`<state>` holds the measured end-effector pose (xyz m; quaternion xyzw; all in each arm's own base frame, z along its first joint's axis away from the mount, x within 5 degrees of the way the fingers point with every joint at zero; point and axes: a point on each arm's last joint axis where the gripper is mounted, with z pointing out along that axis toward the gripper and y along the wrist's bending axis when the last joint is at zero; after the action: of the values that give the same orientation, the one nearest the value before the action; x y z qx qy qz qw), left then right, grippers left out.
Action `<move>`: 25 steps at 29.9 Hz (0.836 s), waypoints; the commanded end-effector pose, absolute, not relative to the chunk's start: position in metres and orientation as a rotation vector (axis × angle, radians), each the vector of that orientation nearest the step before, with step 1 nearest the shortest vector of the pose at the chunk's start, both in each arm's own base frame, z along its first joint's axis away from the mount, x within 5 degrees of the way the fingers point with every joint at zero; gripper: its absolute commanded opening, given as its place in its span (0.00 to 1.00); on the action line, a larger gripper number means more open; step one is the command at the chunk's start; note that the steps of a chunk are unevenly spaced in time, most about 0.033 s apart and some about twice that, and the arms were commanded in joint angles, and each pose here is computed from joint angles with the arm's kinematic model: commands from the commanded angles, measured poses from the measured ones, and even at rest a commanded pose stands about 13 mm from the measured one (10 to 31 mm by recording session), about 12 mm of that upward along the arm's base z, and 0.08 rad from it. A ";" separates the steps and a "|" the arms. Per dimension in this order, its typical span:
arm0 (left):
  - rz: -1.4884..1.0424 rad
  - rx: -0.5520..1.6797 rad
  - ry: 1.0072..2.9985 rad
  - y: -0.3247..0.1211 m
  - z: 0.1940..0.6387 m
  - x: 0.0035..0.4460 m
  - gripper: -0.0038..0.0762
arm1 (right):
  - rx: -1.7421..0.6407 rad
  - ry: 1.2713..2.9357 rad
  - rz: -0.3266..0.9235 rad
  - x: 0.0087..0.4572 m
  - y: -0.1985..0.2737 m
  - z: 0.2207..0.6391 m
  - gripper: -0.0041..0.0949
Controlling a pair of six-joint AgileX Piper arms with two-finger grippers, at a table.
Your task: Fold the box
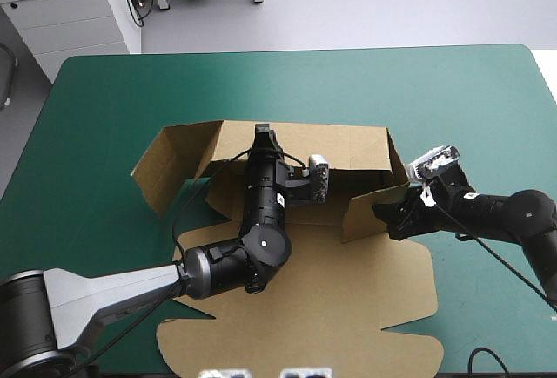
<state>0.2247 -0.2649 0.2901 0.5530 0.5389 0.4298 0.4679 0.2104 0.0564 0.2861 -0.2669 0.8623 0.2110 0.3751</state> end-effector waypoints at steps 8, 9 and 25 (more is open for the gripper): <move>1.099 1.244 1.236 -0.260 0.322 0.221 0.04 | -0.588 2.114 0.516 0.207 0.082 0.281 0.48; 1.099 1.244 1.236 -0.260 0.322 0.221 0.04 | -0.577 2.107 0.515 0.207 0.084 0.282 0.48; 1.077 1.261 1.227 -0.262 0.321 0.221 0.04 | -0.397 2.019 0.396 0.221 0.092 0.286 0.48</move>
<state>0.2251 -0.2647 0.2921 0.5508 0.5312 0.4392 0.4707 0.2129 0.0935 0.2727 -0.1820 0.8497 0.1787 0.4615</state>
